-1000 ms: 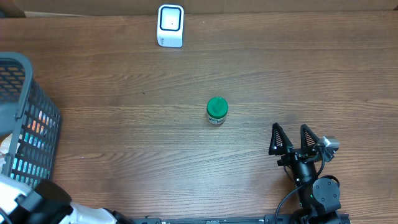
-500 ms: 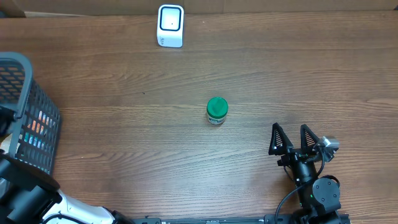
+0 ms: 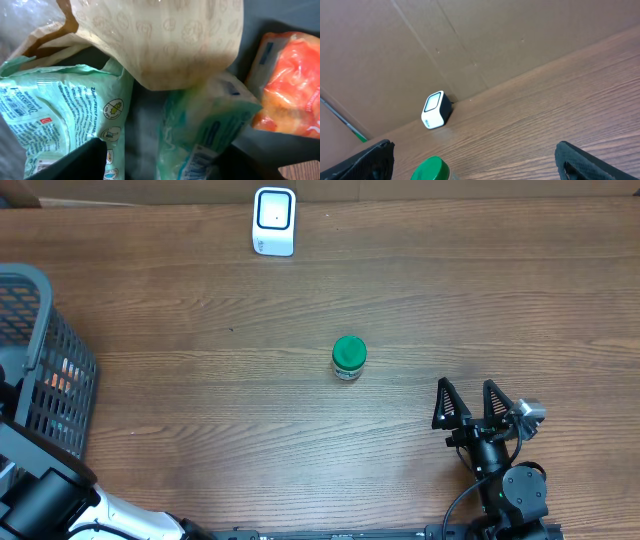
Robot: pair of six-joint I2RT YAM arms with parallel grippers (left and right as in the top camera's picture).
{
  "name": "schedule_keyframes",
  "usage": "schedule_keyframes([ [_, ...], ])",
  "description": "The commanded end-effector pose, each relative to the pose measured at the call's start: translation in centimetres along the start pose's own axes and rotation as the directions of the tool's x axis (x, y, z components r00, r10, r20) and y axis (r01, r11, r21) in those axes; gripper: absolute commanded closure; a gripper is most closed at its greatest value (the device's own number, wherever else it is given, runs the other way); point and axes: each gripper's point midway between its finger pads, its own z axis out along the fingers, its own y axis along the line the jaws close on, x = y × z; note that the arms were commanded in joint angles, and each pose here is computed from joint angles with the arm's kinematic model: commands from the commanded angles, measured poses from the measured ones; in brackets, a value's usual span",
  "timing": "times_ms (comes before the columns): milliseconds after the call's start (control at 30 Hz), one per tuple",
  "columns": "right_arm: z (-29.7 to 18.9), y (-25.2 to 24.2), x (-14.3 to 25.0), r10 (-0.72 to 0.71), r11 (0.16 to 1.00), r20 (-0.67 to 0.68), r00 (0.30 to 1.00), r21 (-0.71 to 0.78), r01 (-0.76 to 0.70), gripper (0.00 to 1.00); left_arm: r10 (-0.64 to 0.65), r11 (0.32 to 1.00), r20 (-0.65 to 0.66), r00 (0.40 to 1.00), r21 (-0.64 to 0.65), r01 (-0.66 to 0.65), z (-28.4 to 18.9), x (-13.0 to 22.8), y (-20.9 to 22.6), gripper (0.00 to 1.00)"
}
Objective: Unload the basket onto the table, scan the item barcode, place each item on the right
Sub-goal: 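Reach the left gripper into the basket and grasp the teal packet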
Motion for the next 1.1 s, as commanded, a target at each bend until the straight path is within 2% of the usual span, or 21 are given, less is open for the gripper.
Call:
schedule_keyframes([
  [0, 0.0, 0.0, 0.2, 0.000, 1.000, -0.001, 1.000, -0.008, 0.000, 0.00, 0.021, 1.000, 0.007, 1.000, -0.007, -0.021, 0.2, 0.0, -0.1, 0.40],
  [33, 0.0, 0.0, 0.3, 0.000, 1.000, -0.001, 1.000, -0.008, 0.000, 0.00, 0.021, 1.000, 0.009, 1.000, -0.006, -0.021, 0.2, 0.0, -0.1, 0.47],
  [100, 0.0, 0.0, 0.2, 0.000, 1.000, -0.001, 1.000, -0.008, 0.000, 0.00, 0.021, 1.000, 0.016, 1.000, -0.004, -0.021, 0.2, -0.2, -0.2, 0.49],
  [133, 0.0, 0.0, 0.2, 0.000, 1.000, -0.001, 1.000, -0.008, 0.000, 0.00, 0.020, 1.000, 0.022, 1.000, -0.002, -0.020, 0.2, -0.4, -0.2, 0.48],
  [267, 0.0, 0.0, 0.2, 0.000, 1.000, -0.001, 1.000, -0.008, 0.000, 0.00, 0.020, 1.000, 0.029, 0.999, 0.000, -0.020, 0.4, -0.6, -0.3, 0.33],
  [400, 0.0, 0.0, 0.2, 0.000, 1.000, -0.001, 1.000, -0.008, 0.000, 0.00, 0.020, 1.000, 0.026, 0.999, 0.000, -0.020, 1.1, -0.8, -0.5, 0.32],
  [467, 0.0, 0.0, 0.3, 0.000, 1.000, -0.001, 1.000, -0.008, 0.000, 0.00, 0.021, 1.000, 0.013, 1.000, 0.001, -0.021, 1.5, -0.7, -0.5, 0.41],
  [667, 0.0, 0.0, 0.2, 0.000, 1.000, -0.001, 1.000, -0.008, 0.000, 0.00, 0.029, 1.000, 0.001, 1.000, -0.003, -0.029, 1.6, -0.4, -0.4, 0.92],
  [700, 0.0, 0.0, 0.2, 0.000, 1.000, -0.001, 1.000, -0.008, 0.000, 0.00, 0.030, 1.000, -0.004, 1.000, -0.004, -0.030, 1.5, -0.3, -0.4, 0.96],
  [800, 0.0, 0.0, 0.2, 0.000, 1.000, -0.001, 1.000, -0.008, 0.000, 0.00, 0.037, 0.999, -0.010, 0.999, -0.008, -0.037, 0.8, -0.3, -0.3, 0.96],
  [933, 0.0, 0.0, 0.2, 0.000, 1.000, -0.001, 1.000, -0.008, 0.000, 0.00, 0.046, 0.999, 0.017, 0.999, 0.005, -0.046, -2.6, -1.7, -0.7, 0.96],
  [1067, 0.0, 0.0, 0.3, 0.000, 1.000, -0.001, 1.000, -0.008, 0.000, 0.00, 0.039, 0.992, 0.108, 0.993, 0.116, -0.051, -9.2, -4.0, -2.7, 0.96],
])
